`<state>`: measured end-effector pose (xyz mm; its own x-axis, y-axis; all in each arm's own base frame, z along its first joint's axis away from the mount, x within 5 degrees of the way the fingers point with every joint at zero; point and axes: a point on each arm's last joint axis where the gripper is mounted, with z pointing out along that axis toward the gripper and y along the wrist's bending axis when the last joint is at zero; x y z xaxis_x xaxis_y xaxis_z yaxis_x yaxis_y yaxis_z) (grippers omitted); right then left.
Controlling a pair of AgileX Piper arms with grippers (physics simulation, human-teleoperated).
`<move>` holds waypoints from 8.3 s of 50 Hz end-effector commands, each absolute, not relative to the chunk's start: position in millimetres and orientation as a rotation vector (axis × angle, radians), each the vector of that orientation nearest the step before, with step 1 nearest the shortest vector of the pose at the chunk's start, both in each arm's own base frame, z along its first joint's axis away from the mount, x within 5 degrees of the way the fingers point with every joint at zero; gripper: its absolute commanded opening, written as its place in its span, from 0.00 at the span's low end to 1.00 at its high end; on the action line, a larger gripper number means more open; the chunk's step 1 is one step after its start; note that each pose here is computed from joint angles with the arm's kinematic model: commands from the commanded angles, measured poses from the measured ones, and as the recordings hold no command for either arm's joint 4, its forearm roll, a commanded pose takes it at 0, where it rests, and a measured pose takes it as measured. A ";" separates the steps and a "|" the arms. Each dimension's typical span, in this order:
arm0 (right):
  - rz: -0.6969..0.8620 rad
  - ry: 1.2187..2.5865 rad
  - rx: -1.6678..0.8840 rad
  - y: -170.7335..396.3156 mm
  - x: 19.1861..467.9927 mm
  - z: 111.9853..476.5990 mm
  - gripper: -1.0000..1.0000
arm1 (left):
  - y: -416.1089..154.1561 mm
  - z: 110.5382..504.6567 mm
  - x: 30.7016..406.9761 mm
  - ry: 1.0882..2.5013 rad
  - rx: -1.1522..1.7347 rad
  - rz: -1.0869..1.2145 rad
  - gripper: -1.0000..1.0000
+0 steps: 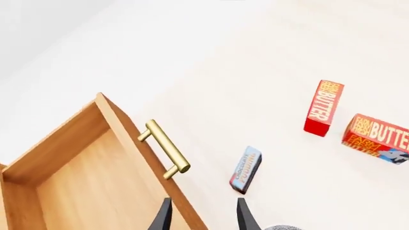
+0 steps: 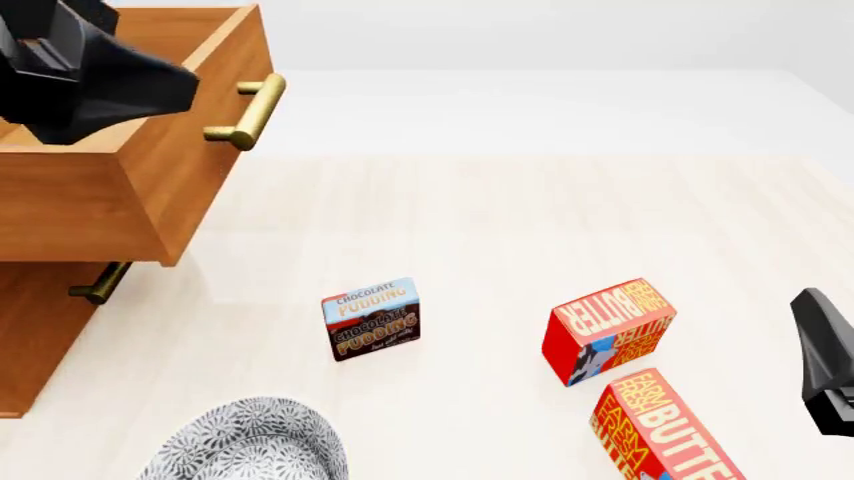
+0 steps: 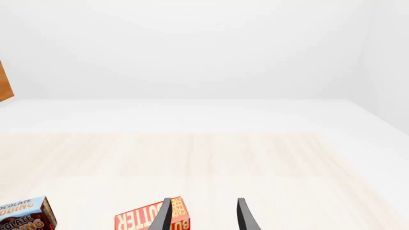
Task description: Put the chocolate pudding in the top drawer of the cabinet and close it.
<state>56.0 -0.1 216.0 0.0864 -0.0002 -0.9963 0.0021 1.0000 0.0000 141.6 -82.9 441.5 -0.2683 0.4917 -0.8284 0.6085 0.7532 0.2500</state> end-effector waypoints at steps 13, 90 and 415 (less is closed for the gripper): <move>-0.001 1.485 0.002 -0.1 56.2 215.3 1.00 | -112.5 413.7 156.6 1.841 1.063 -0.118 1.00; -0.001 1.485 0.002 -0.1 56.2 215.3 1.00 | -168.7 313.6 211.2 1.897 1.215 -0.112 1.00; -0.001 1.485 0.003 -0.1 56.3 215.2 1.00 | -135.6 376.5 165.1 1.744 1.106 -0.151 0.00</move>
<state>56.1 -0.1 215.9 0.0864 -0.0003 -0.9963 0.0025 1.0000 -0.0001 171.5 -151.2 356.0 -0.0794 0.6183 -0.7819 0.7617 0.5437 0.3526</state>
